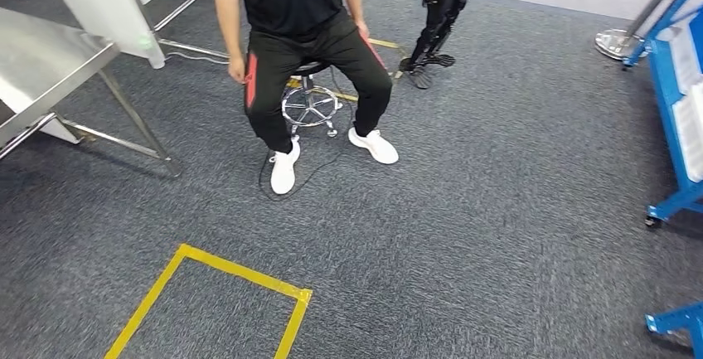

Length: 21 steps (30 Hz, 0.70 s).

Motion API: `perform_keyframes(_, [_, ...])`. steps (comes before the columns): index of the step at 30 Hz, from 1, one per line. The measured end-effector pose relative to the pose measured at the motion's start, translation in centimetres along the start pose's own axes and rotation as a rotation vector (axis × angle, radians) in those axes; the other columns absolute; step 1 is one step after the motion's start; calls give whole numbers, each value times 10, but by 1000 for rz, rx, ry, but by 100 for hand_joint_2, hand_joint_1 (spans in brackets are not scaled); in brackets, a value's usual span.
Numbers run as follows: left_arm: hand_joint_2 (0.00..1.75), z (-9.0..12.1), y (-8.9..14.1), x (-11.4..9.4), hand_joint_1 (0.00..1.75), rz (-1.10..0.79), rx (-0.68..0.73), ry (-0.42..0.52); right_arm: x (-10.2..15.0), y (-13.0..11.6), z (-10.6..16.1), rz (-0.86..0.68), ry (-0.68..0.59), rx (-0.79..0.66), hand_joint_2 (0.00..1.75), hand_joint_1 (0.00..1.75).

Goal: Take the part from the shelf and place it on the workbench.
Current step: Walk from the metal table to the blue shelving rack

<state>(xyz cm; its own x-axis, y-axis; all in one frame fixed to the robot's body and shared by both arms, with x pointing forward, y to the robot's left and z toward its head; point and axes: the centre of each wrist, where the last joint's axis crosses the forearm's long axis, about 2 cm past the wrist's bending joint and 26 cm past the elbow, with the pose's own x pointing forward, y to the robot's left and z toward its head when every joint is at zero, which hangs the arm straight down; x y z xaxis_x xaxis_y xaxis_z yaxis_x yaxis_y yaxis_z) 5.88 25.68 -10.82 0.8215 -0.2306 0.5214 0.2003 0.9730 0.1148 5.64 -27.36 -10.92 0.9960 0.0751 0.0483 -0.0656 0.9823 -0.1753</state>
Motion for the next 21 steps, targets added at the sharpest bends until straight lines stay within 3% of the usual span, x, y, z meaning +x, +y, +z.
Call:
perform_keyframes(8, [0, -1, 16, -3, 0, 85, 78, 37, 1, 7, 1, 127, -81, 23, 0, 0])
perform_keyframes(21, [0, 1, 15, -7, 0, 103, 97, 46, 3, -4, -1, 131, -90, 4, 0, 0])
